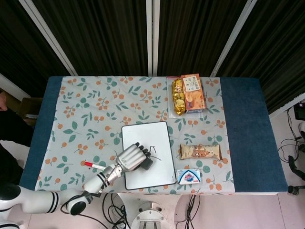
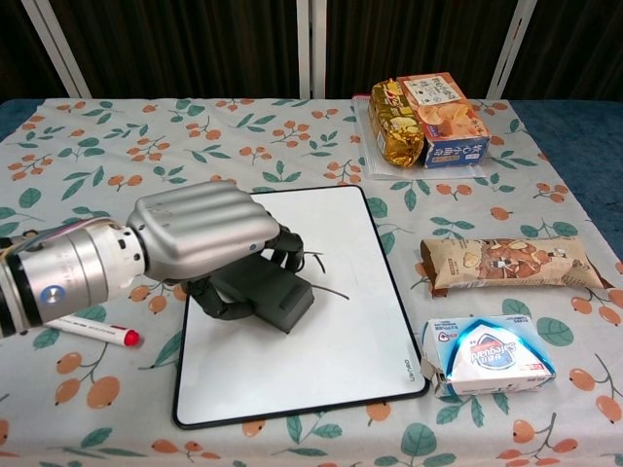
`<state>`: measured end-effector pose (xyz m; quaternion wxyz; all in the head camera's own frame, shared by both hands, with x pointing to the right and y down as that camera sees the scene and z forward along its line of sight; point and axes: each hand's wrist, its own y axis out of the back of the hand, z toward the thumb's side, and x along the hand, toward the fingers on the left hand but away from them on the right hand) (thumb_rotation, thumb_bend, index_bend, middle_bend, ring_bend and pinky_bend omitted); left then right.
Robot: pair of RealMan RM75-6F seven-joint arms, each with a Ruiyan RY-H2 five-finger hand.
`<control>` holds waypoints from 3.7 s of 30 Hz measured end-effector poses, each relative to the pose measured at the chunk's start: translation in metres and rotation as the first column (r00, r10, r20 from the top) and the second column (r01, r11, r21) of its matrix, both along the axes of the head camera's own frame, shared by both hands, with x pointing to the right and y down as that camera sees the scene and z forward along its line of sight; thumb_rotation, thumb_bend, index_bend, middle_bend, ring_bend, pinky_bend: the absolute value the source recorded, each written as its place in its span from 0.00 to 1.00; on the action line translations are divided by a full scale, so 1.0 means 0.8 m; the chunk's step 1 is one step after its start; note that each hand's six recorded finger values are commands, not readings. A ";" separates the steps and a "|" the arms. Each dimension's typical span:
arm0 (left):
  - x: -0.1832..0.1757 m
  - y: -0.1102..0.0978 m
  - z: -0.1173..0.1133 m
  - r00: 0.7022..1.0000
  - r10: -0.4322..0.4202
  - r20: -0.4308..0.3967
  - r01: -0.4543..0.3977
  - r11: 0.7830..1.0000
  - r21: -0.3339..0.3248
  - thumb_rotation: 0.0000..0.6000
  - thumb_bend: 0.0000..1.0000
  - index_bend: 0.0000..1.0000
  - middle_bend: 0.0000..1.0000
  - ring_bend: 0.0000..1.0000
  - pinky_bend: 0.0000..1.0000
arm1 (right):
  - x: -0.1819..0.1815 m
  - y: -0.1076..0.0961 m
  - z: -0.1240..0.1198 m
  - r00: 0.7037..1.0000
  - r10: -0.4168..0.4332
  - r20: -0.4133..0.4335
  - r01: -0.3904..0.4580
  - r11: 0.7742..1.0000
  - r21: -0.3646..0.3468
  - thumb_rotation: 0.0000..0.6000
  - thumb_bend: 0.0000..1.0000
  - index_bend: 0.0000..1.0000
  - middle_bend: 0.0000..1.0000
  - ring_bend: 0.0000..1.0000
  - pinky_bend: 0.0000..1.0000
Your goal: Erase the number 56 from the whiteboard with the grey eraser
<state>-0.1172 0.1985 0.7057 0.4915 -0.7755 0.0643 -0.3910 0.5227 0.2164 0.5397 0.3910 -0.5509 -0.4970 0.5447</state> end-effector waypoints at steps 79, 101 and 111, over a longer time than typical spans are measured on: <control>-0.021 -0.060 -0.037 0.983 -0.158 -0.088 0.157 0.987 -0.025 1.00 0.36 0.64 0.57 0.53 0.57 | -0.013 0.002 -0.020 0.999 -0.034 0.002 0.034 0.999 0.037 1.00 0.35 0.00 0.00 0.00 0.00; -0.297 -0.084 0.029 0.848 -0.530 0.020 0.530 0.848 0.011 1.00 0.34 0.57 0.53 0.49 0.54 | -0.036 -0.005 -0.001 0.997 -0.074 0.000 0.074 0.997 -0.005 1.00 0.35 0.00 0.00 0.00 0.00; -0.287 -0.070 0.039 0.865 -0.502 0.013 0.502 0.865 -0.016 1.00 0.02 0.07 0.08 0.13 0.28 | -0.034 -0.004 -0.002 0.998 -0.069 0.000 0.069 0.998 0.001 1.00 0.35 0.00 0.00 0.00 0.00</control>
